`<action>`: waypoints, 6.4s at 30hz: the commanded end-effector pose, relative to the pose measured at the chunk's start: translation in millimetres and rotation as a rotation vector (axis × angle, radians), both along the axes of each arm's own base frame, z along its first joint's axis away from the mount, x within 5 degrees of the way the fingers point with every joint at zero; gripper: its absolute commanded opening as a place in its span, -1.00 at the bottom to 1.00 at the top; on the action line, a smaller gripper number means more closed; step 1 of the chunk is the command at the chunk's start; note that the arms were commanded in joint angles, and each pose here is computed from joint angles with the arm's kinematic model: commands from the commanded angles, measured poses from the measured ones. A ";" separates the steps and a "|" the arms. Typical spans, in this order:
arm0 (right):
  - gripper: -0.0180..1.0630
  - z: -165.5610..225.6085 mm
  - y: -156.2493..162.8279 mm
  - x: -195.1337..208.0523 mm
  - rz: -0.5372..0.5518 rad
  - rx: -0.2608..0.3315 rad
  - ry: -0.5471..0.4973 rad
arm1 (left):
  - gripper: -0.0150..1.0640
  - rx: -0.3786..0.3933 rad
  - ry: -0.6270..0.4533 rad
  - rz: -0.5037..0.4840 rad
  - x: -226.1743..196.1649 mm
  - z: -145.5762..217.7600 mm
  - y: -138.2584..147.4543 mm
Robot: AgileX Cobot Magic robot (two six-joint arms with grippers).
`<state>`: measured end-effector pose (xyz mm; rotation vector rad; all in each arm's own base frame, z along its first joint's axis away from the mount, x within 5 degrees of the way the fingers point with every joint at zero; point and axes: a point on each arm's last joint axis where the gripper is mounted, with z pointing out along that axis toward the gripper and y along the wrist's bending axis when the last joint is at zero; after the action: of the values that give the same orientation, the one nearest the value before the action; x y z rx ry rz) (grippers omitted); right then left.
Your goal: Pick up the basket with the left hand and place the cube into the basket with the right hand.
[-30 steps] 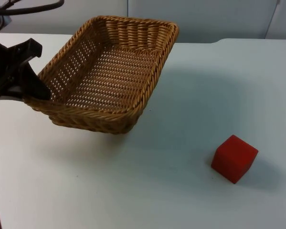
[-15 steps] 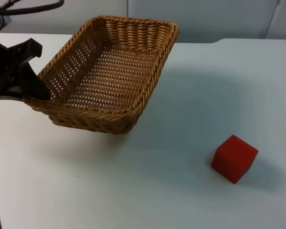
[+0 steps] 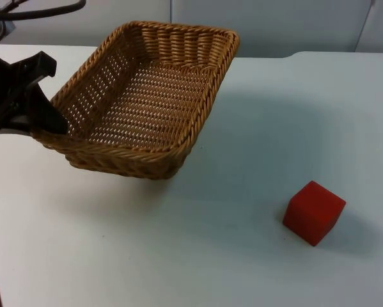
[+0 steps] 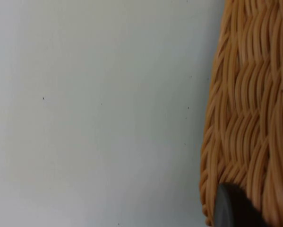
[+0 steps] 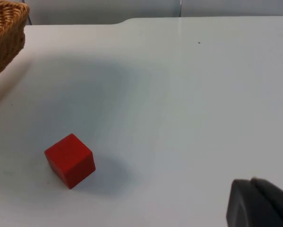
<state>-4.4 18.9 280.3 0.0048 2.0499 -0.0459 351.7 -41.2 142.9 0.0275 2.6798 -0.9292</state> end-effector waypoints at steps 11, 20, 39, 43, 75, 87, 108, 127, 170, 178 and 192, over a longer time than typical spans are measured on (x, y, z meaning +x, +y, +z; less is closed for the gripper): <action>-0.97 -0.5 -0.8 3.9 0.023 0.009 0.022 | -0.98 -0.026 -0.019 0.005 1.4 8.9 -1.7; -0.97 -11.5 -7.1 73.5 0.195 0.043 0.463 | -0.98 -0.026 -0.019 0.005 1.4 8.9 -1.7; -0.70 -65.4 56.0 225.0 0.534 0.002 0.794 | -0.98 -0.021 -0.022 0.010 1.9 8.7 -1.2; -0.26 -80.9 71.4 244.7 0.562 0.001 0.874 | -0.98 -0.021 -0.022 0.010 1.9 8.7 -1.2; 0.76 -140.3 95.0 317.2 0.591 -0.049 1.042 | -0.98 -0.016 -0.025 0.014 2.3 8.6 -0.9; 0.76 -141.6 132.1 306.0 0.767 -0.152 0.982 | -0.98 -0.015 -0.026 0.015 2.4 8.5 -0.7; 0.76 -167.5 138.2 305.2 0.745 -0.236 1.031 | -0.98 -0.015 -0.026 0.015 2.4 8.5 -0.7; -0.83 -181.8 143.2 321.1 0.701 -0.239 1.029 | -0.98 -0.015 -0.026 0.015 2.4 8.5 -0.7; -0.97 -50.6 277.0 411.1 0.944 -0.169 0.495 | -0.98 -0.011 -0.029 0.019 2.8 8.4 -0.4; -0.84 -73.3 283.7 423.2 0.935 -0.179 0.502 | -0.98 -0.010 -0.029 0.018 2.8 8.3 -0.3; 0.89 -84.4 281.9 424.5 0.951 -0.237 0.529 | -0.98 -0.005 -0.033 0.023 3.3 8.1 0.2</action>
<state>420.3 299.1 188.8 -1.2133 2.3754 0.3293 353.0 -39.0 141.7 0.0297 2.6794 -0.8847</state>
